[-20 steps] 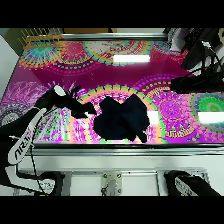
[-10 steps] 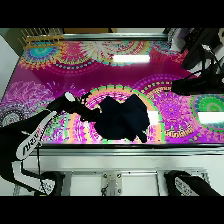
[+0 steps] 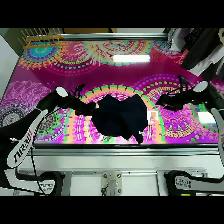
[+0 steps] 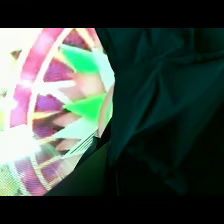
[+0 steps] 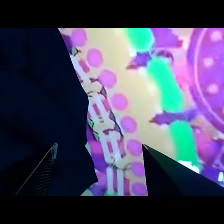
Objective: Fold the clothes and pants, and hang the long-sleeved shirts on hangers.
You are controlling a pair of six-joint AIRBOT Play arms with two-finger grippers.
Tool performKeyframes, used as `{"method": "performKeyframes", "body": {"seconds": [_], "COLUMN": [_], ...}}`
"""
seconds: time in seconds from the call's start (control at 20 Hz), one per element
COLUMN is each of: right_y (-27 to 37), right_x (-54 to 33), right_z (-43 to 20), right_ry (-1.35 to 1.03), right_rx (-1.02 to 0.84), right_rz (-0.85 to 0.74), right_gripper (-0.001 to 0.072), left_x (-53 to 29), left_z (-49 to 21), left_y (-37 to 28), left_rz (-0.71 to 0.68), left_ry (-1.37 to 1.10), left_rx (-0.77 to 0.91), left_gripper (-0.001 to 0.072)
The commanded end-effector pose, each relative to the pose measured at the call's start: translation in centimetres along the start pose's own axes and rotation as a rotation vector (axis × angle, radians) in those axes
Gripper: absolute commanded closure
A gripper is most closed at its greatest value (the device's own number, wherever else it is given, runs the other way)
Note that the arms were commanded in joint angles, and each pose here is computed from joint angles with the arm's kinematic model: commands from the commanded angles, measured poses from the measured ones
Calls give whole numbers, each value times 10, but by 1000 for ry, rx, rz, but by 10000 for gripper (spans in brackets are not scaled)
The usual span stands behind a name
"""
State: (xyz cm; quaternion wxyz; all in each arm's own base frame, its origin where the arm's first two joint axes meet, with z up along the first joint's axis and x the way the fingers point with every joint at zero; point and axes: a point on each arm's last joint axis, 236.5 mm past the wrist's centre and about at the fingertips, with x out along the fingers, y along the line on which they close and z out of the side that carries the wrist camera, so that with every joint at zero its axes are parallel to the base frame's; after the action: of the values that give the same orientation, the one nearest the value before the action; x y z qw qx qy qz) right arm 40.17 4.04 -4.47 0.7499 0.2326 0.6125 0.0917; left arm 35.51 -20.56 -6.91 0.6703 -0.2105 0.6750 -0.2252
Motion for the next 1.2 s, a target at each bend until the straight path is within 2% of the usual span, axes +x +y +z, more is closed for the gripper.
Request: {"method": "performKeyframes", "body": {"seconds": [0.0,0.35,0.4,0.5,0.55,0.7,0.85,1.0,1.15], "right_y": [12,36,39,46,53,86,150,216,253], "right_x": [56,95,96,90,80,2,-134,-275,-378], "right_z": [-4,-27,-26,-18,-8,38,59,40,-4], "right_ry": [59,139,135,112,81,-87,-312,-626,-904], "right_rx": [20,-60,-69,-99,-119,-275,-492,-656,-717], "right_rz": [132,134,133,138,144,128,119,134,158], "right_gripper": [133,133,153,673,700,701,701,701,701], "left_x": [-2,-2,-2,-3,-6,-68,-195,-323,-415], "left_z": [1,1,1,2,6,42,68,40,-21], "left_y": [-1,0,0,-1,-2,-19,-93,-180,-242], "left_rz": [0,0,1,1,2,71,68,37,1], "left_ry": [-3,-7,-7,-9,-16,-152,-425,-723,-971], "left_rx": [2,2,2,3,10,113,305,503,652], "left_gripper": [700,700,700,700,701,701,701,700,700]}}
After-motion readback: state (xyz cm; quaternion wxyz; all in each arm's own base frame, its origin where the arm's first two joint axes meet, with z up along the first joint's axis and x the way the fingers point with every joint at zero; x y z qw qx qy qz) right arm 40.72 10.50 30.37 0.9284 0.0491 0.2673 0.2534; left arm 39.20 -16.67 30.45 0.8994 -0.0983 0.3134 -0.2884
